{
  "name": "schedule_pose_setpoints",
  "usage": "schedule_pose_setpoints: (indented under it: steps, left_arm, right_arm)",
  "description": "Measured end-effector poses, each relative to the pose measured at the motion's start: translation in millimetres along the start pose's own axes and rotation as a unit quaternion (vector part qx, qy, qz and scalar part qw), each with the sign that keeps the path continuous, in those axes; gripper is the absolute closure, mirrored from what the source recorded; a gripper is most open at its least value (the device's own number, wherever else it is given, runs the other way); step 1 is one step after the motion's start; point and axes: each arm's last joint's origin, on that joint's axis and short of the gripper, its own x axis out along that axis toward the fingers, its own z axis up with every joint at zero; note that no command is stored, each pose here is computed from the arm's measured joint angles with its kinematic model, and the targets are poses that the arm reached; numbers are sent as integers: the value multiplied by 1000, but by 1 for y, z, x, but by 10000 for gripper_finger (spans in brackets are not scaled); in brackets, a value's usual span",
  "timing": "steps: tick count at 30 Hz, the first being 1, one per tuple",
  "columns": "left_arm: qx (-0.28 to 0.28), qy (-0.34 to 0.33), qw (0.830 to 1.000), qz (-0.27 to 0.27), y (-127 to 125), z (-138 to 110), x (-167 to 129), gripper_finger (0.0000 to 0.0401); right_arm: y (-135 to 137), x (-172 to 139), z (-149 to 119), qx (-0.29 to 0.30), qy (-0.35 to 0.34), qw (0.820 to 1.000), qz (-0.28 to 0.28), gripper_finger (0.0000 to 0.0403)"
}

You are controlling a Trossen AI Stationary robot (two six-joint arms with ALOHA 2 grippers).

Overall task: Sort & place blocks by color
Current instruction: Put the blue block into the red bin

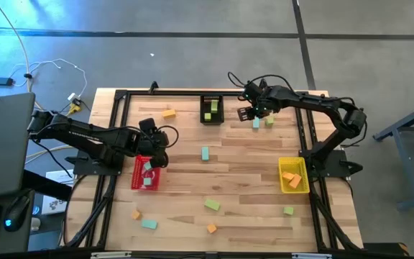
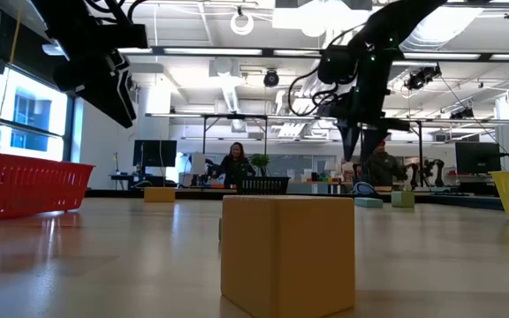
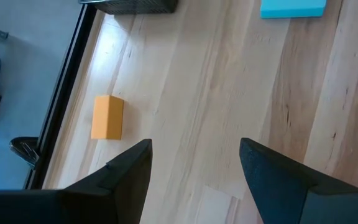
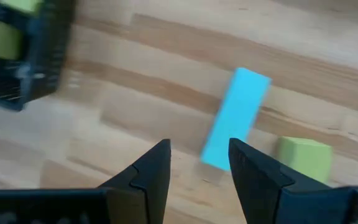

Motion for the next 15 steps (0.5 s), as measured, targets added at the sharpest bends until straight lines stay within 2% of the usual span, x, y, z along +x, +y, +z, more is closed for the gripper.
schedule_pose_setpoints:
  steps: [9, 15]
  left_arm:
    - [13, 4, 1000, 1, -1, -2, 2, 174]
    - [18, 7, 1000, 1, -2, -5, 4, 174]
  right_arm:
    - [-12, 4, 7, 43, 1, 999, -24, 220]
    - [-12, 23, 7, 45, 33, 998, -40, 217]
